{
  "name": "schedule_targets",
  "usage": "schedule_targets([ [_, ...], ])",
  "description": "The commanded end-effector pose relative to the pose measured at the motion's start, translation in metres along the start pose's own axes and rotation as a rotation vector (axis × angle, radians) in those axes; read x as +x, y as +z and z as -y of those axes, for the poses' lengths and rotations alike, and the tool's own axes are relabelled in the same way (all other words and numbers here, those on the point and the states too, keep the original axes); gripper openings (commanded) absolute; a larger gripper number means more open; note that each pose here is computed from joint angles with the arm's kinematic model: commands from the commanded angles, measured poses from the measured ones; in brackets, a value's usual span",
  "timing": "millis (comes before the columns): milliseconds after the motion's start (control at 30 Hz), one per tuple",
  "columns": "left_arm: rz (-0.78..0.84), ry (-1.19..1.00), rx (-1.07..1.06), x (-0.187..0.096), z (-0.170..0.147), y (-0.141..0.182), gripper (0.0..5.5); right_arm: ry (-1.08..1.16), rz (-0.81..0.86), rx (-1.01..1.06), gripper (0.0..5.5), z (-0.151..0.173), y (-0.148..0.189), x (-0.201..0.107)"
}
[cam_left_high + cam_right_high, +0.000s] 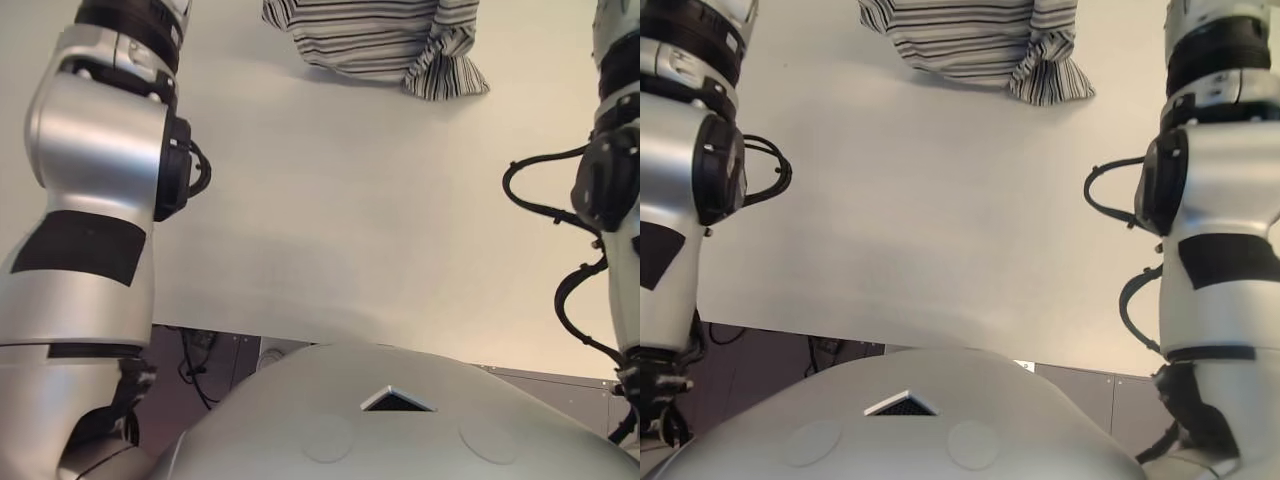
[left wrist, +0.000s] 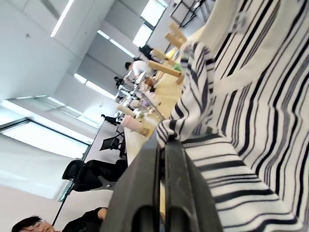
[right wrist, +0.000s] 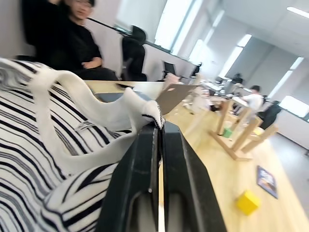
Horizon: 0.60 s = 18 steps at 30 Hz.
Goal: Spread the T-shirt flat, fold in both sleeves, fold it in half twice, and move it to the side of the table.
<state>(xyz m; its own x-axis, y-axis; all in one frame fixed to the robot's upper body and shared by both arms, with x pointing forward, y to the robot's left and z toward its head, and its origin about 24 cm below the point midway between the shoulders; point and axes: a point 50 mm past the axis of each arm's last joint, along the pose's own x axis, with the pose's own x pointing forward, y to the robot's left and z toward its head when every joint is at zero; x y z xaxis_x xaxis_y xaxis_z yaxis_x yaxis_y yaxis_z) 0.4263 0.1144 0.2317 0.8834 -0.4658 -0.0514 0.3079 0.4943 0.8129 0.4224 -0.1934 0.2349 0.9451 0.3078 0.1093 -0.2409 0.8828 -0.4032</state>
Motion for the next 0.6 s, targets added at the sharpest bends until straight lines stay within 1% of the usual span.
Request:
schedule_targets([
  [33, 0.005, 0.193, 0.032, -0.001, -0.043, 0.028, 0.04, -0.117, 0.024, -0.012, 0.00, 0.008, 0.030, 0.010],
  [167, 0.028, 0.296, 0.058, -0.004, -0.059, 0.038, 0.04, -0.172, 0.075, -0.010, 0.00, 0.015, 0.045, 0.011],
  [233, 0.039, 0.282, 0.047, -0.005, -0.056, 0.035, 0.04, -0.134, 0.116, 0.008, 0.00, 0.012, 0.049, 0.011],
  [300, 0.070, 0.226, 0.003, -0.005, -0.048, 0.028, 0.04, -0.040, 0.155, 0.028, 0.00, 0.009, 0.045, 0.008],
  [333, 0.095, 0.196, -0.038, -0.006, -0.044, 0.025, 0.04, 0.013, 0.174, 0.053, 0.00, 0.008, 0.041, 0.006],
  [433, 0.239, 0.078, -0.267, -0.015, -0.037, 0.013, 0.04, 0.259, 0.264, 0.186, 0.00, 0.010, 0.019, -0.014],
  [467, 0.269, 0.052, -0.283, -0.020, -0.037, 0.008, 0.04, 0.311, 0.273, 0.223, 0.00, 0.017, 0.006, -0.026],
  [533, 0.282, 0.011, -0.302, -0.027, -0.038, -0.003, 0.04, 0.349, 0.275, 0.274, 0.00, 0.030, -0.012, -0.046],
  [600, 0.296, -0.019, -0.294, -0.033, -0.042, -0.007, 0.04, 0.345, 0.297, 0.303, 0.00, 0.040, -0.015, -0.057],
])
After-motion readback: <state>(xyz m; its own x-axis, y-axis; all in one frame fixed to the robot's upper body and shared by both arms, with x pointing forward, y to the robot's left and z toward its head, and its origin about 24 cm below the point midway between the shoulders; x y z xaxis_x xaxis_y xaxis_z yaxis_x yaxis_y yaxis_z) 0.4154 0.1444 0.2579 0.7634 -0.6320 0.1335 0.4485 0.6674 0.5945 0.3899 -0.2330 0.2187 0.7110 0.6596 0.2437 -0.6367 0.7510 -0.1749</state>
